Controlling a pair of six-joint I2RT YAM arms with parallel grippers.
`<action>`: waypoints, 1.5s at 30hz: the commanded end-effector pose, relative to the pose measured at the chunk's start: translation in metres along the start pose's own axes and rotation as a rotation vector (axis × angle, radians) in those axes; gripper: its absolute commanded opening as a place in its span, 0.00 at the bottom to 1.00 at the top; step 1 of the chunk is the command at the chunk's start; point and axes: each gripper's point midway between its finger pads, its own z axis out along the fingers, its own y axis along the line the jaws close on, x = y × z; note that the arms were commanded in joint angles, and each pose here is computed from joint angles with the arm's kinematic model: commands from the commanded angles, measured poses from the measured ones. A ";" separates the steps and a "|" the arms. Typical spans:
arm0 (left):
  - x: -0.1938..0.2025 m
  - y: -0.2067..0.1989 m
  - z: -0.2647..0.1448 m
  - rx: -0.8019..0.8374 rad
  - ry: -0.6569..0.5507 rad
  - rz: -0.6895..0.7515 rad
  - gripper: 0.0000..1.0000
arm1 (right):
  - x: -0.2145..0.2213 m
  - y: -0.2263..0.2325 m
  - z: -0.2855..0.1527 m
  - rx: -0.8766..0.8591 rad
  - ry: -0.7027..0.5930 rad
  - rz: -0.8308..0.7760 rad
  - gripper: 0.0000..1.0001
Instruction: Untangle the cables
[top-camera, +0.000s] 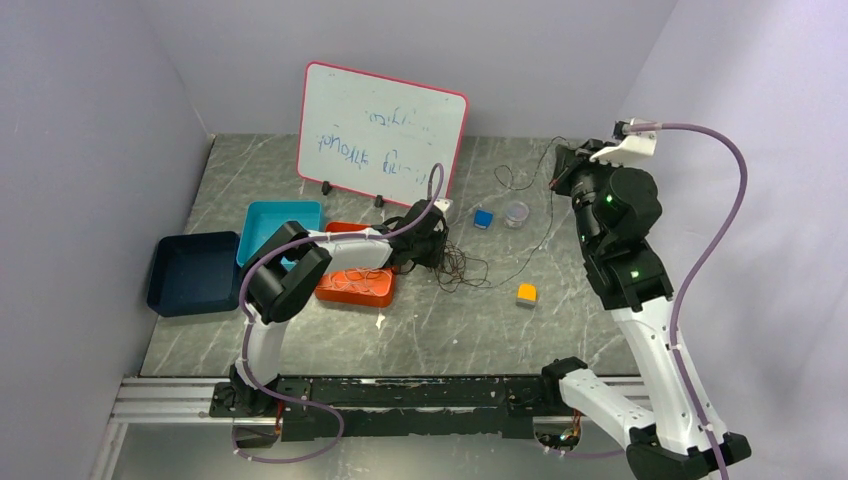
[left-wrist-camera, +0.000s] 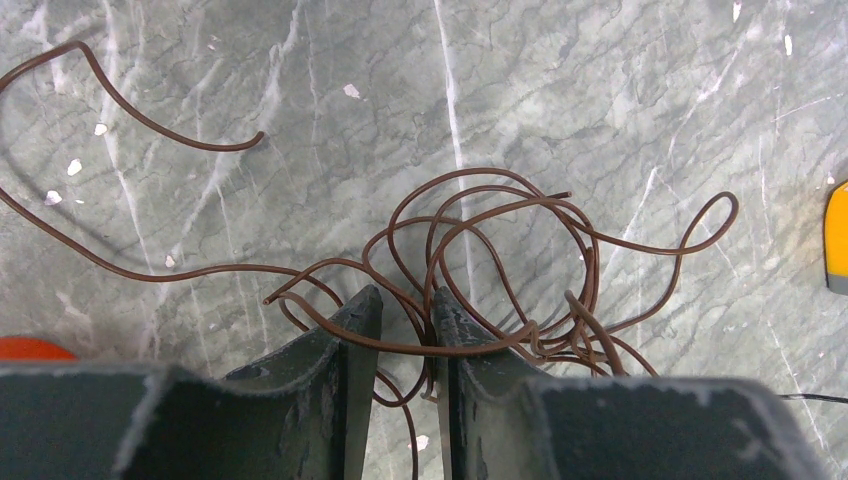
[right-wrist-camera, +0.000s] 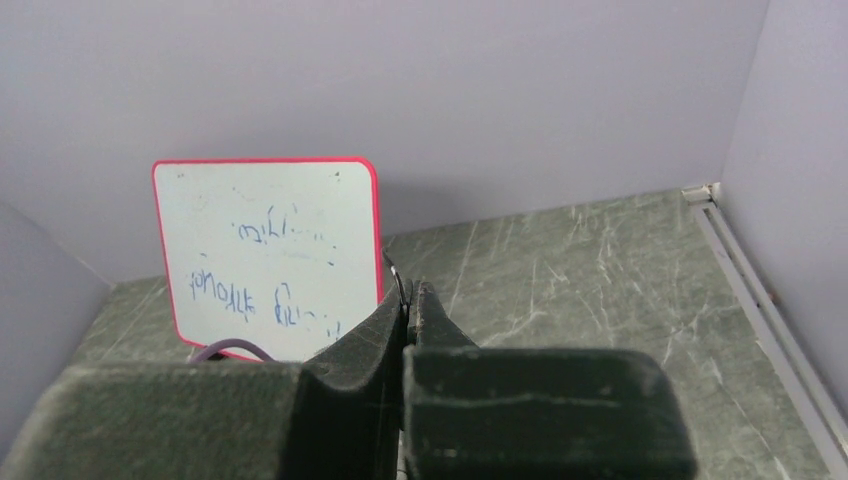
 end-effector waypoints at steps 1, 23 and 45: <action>0.045 0.021 0.009 -0.058 0.122 -0.002 0.33 | -0.021 -0.007 -0.010 0.038 -0.051 -0.006 0.00; 0.030 0.018 0.003 -0.058 0.087 0.007 0.41 | -0.075 -0.014 -0.033 0.073 -0.173 -0.038 0.00; -0.098 0.002 -0.080 -0.166 -0.217 0.285 0.72 | -0.059 -0.015 -0.027 0.071 -0.139 -0.047 0.00</action>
